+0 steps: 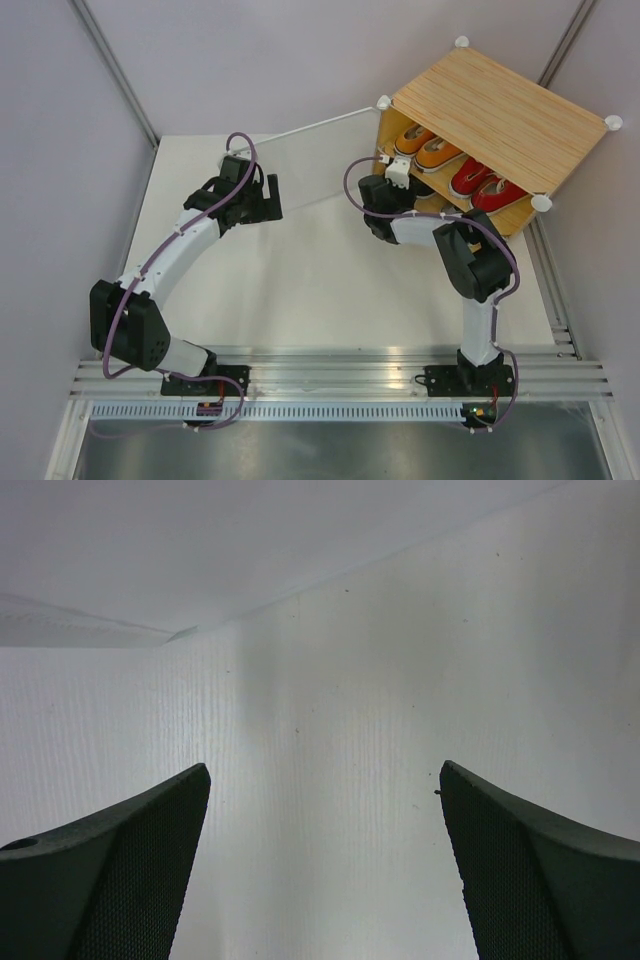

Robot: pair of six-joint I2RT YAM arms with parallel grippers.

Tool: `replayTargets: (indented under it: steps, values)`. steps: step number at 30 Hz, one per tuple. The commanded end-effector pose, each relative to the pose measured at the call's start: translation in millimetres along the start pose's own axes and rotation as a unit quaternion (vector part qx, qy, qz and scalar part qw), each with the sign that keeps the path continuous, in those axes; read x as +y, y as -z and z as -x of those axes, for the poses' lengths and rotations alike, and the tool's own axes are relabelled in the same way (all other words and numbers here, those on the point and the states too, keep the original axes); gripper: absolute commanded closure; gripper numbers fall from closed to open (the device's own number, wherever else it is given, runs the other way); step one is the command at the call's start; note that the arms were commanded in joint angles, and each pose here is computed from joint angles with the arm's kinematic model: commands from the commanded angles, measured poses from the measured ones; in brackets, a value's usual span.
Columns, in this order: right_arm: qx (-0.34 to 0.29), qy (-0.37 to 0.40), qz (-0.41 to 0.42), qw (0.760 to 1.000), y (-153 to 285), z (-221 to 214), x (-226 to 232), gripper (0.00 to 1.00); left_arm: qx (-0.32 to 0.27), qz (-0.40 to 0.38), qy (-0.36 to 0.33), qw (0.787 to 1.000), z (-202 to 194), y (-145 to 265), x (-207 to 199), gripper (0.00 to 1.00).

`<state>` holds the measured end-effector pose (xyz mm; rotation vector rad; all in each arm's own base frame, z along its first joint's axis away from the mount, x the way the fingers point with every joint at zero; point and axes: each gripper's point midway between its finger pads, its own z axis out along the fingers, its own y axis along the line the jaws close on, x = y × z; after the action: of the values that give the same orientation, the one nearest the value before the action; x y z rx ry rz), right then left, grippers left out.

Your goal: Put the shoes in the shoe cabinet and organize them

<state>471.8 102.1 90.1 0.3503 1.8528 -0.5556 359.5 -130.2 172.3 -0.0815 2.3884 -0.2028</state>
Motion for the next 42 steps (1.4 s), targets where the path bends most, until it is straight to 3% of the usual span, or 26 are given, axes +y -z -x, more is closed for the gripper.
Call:
replayTargets:
  steps: [1,29,42]
  values:
    - [-0.034,-0.020,-0.041,0.998,-12.4,20.9,0.9,0.50,-0.003,-0.004,0.019,1.000,3.1,-0.9,-2.1,0.02]
    - [0.025,-0.057,-0.102,0.993,-63.5,5.9,-10.0,0.51,0.004,-0.001,0.018,1.000,0.8,-6.8,-2.0,0.02]
    - [0.019,-0.029,-0.073,0.997,-44.9,9.3,-6.8,0.53,-0.001,0.004,0.017,1.000,3.2,-5.9,-0.4,0.02]
